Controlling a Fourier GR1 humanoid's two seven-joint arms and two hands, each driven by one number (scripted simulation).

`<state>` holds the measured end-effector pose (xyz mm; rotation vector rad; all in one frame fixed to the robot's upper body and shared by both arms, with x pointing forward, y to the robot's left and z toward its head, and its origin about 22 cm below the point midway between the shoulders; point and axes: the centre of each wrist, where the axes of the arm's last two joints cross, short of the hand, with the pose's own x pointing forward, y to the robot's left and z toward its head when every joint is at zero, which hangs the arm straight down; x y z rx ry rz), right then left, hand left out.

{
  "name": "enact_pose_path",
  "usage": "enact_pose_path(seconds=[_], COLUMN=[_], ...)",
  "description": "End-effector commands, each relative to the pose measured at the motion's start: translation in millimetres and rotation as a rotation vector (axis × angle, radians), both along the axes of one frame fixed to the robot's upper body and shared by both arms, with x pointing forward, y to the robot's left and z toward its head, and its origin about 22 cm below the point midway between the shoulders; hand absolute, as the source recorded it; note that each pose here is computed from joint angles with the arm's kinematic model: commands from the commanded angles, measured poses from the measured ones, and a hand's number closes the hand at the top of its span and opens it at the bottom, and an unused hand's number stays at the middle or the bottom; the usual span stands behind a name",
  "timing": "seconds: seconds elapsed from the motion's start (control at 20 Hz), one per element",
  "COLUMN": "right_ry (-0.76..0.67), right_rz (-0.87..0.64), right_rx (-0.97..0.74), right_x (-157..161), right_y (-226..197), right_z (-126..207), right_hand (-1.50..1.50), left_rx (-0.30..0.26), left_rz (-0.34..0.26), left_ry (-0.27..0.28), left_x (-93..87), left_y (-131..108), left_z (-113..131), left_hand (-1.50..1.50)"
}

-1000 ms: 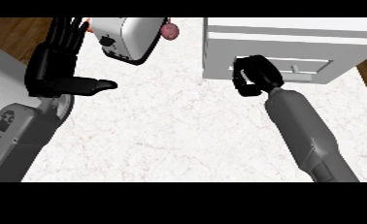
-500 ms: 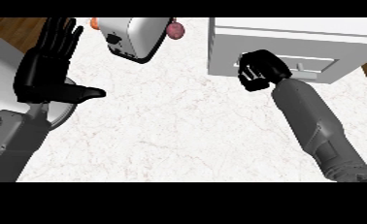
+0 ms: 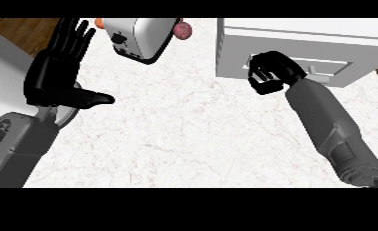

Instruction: Pick up the cup, place it into the drawer and close the drawer

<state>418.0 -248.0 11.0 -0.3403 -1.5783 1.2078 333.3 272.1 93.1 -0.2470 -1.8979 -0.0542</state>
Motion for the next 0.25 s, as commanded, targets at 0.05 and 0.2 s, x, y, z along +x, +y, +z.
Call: enact_pose_path(seconds=[0.05,0.2], right_ry=[-0.087,-0.085], right_rz=[-0.201,-0.198], right_rx=[-0.007,0.000], right_x=[20.8,16.8], right_y=[-32.1,-33.4], right_z=[48.8,39.6], right_hand=[1.50,1.50], left_rx=[-0.008,-0.004], left_rz=[0.005,-0.017], left_ry=[0.009,0.016], left_x=[3.5,-1.6], left_y=[1.9,-9.6], left_z=[-0.1,-11.5], left_hand=[-1.50,-1.50])
